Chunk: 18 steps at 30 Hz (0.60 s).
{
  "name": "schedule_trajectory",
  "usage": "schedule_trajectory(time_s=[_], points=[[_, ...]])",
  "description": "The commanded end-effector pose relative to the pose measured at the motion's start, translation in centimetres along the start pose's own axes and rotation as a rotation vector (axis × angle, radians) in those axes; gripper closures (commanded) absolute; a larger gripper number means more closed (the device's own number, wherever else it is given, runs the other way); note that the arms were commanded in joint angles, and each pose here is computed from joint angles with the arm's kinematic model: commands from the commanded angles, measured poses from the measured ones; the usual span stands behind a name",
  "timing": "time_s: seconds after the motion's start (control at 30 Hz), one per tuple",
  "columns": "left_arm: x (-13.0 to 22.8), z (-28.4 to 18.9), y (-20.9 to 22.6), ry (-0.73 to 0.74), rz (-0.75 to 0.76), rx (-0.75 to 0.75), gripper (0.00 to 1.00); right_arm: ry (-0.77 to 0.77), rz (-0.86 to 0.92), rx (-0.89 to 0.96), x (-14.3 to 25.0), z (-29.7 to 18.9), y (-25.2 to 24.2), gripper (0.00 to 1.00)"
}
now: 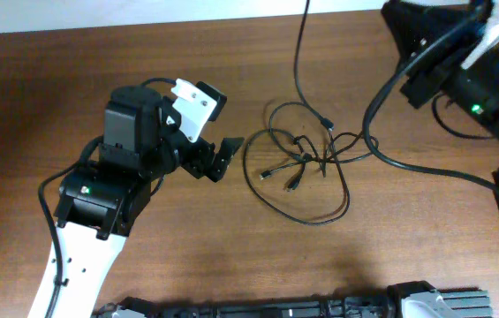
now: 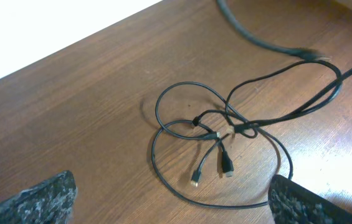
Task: Untangle cables
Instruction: 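Lift the grasped cable with the right gripper and carry it up-right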
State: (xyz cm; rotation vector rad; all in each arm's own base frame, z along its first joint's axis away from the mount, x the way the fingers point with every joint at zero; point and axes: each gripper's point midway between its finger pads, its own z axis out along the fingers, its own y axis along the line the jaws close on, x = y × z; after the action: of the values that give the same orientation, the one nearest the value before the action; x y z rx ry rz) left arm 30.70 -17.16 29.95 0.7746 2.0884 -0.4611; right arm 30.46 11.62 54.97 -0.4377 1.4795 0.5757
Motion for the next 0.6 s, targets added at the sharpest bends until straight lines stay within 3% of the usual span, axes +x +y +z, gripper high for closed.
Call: schedule_trajectory(time_s=[0.0, 0.23, 0.57], points=[[-0.6, -0.6, -0.3, -0.024, 0.001, 0.008, 0.01, -0.063, -0.031, 0.012, -2.2, -0.6, 0.3, 0.96], [-0.2, -0.6, -0.4, -0.011, -0.004, 0.011, 0.01, -0.015, 0.024, 0.057, -0.4, 1.5, -1.9, 0.96], [-0.2, -0.6, -0.4, -0.011, -0.004, 0.011, 0.01, -0.144, -0.031, 0.048, -4.5, 1.2, -1.5, 0.96]])
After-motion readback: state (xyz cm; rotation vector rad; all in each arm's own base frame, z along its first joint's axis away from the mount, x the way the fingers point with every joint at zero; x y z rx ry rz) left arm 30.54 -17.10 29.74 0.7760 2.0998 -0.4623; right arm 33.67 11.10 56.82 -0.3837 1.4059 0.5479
